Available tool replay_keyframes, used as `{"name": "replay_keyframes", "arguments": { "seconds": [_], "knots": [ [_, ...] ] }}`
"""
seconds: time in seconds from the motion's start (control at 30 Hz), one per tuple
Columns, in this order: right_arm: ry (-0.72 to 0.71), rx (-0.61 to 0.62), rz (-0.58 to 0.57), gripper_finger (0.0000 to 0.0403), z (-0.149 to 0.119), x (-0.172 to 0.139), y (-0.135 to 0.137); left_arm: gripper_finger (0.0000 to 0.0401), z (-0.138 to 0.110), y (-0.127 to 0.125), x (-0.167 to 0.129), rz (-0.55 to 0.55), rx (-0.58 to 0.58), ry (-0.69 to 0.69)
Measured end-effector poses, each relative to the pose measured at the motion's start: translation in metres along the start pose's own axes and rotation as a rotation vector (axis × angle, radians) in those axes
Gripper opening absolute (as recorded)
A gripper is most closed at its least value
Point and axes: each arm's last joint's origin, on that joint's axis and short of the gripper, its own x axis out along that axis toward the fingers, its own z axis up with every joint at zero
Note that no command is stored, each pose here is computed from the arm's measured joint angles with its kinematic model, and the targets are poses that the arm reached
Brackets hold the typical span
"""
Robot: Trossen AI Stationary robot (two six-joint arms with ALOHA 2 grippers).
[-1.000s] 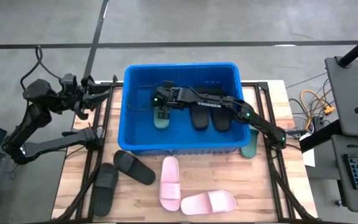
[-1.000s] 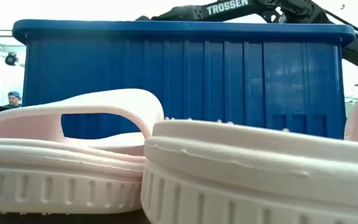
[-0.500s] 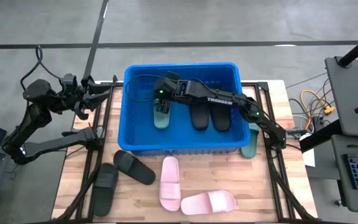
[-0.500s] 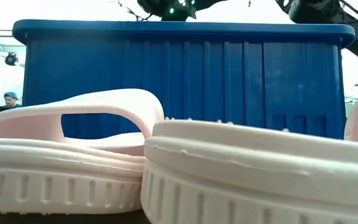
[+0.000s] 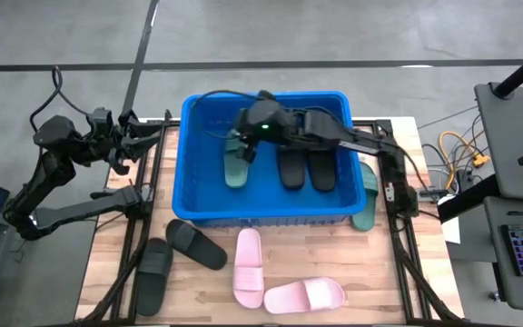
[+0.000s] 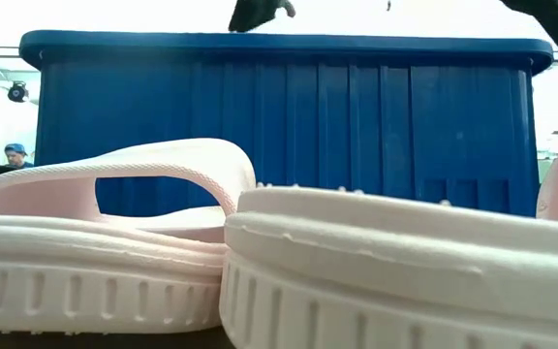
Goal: Pick and place slides into bin
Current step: Put the green slide into the blue bin
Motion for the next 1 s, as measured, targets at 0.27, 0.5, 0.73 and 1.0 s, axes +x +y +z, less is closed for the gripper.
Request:
{"name": "replay_keyframes", "arguments": {
  "seconds": [0.27, 0.5, 0.73, 1.0],
  "knots": [
    [-0.128, 0.038, 0.059, 0.0102, 0.020, -0.099, -0.012, 0.0193, 0.000, 0.000, 0.000, -0.001, -0.001, 0.001],
    [-0.087, 0.027, 0.022, 0.0089, 0.009, -0.157, -0.026, 0.0193, 0.000, 0.000, 0.000, 0.001, -0.001, 0.002],
    [-0.025, -0.021, 0.056, 0.0074, -0.008, -0.191, -0.030, 0.0193, 0.000, 0.000, 0.000, 0.001, -0.002, 0.003],
    [-0.144, 0.030, 0.106, 0.0057, -0.031, -0.236, -0.039, 0.0193, -0.001, 0.001, 0.003, 0.009, -0.005, 0.009]
  ]
}}
